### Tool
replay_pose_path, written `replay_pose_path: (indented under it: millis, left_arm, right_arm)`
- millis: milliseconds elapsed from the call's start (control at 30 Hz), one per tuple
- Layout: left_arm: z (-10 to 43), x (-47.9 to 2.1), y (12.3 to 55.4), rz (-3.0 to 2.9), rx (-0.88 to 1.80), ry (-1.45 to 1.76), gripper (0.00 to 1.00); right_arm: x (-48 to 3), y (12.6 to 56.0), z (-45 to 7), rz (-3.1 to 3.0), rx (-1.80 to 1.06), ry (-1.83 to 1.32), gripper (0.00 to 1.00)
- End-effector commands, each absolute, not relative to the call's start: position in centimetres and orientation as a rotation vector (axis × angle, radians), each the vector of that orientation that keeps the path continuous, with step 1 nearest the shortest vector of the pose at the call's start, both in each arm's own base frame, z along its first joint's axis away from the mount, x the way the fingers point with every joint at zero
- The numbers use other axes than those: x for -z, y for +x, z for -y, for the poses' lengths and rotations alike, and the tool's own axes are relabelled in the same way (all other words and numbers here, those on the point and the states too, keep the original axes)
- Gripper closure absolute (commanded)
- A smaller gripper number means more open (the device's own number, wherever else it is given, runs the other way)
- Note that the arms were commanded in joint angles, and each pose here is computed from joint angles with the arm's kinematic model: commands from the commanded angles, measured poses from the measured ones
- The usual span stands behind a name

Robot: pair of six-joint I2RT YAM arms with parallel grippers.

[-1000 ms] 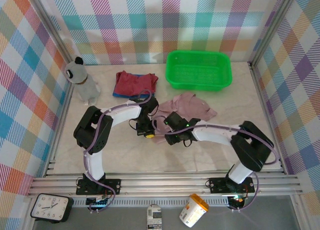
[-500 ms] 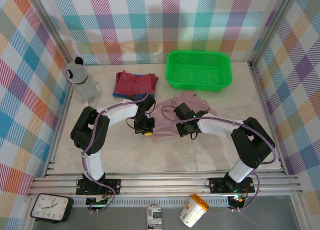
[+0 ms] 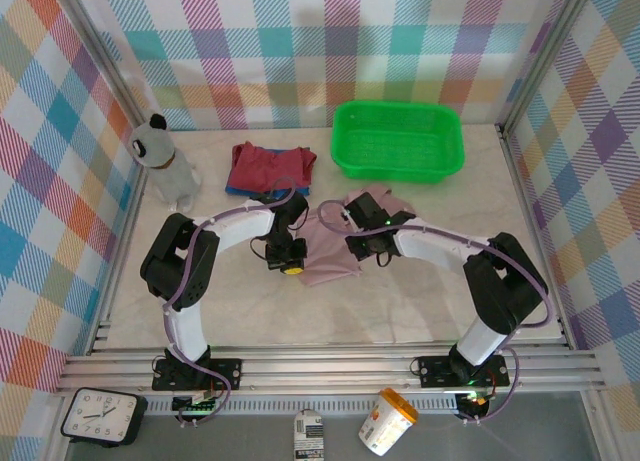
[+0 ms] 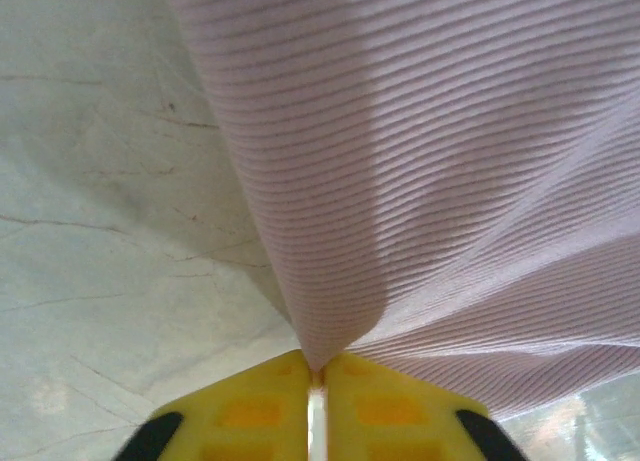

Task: Fold and stack the tank tops

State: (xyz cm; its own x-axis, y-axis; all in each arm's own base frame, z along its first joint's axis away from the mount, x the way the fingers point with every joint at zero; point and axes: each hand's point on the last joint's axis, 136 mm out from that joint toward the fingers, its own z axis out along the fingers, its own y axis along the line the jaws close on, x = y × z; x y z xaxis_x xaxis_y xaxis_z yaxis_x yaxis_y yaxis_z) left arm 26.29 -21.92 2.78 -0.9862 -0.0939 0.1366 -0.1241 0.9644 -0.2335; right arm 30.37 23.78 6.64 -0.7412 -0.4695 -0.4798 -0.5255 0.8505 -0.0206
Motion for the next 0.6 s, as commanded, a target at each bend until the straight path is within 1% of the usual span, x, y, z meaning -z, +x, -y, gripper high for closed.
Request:
replay_pose_path:
  millis: [0, 100, 200, 233, 267, 400, 467, 567]
  left_arm:
    - [21.6, -4.5, 26.1, 2.996, -0.389, 0.145, 0.8]
    - [20.6, -5.9, 26.6, 3.03, -0.354, 0.133, 0.69]
    - [18.7, -6.8, 28.0, 3.065, -0.342, 0.18, 0.65]
    - [18.2, -7.0, 28.7, 3.075, -0.358, 0.203, 0.6]
    - [18.0, -7.2, 29.7, 3.089, -0.389, 0.224, 0.58]
    - [17.7, -6.9, 33.8, 3.127, -0.477, 0.26, 0.56]
    - [18.3, -6.4, 35.2, 3.113, -0.51, 0.236, 0.56]
    - [18.7, -5.4, 36.7, 3.105, -0.489, 0.186, 0.55]
  right_arm:
    - [-8.9, 27.8, -27.3, -2.405, -0.352, -0.898, 0.67]
    - [-8.8, 24.9, -29.9, -2.298, -0.427, -1.039, 0.54]
    - [-8.4, 22.4, -32.7, -2.177, -0.445, -1.198, 0.44]
    - [-8.0, 22.0, -33.4, -2.15, -0.425, -1.238, 0.42]
    - [-7.5, 21.8, -34.0, -2.125, -0.386, -1.29, 0.41]
    - [-5.8, 22.7, -36.3, -2.067, -0.286, -1.381, 0.38]
    - [-5.3, 23.3, -37.1, -2.032, -0.227, -1.42, 0.36]
    - [-4.3, 24.1, -37.6, -2.013, -0.155, -1.452, 0.35]
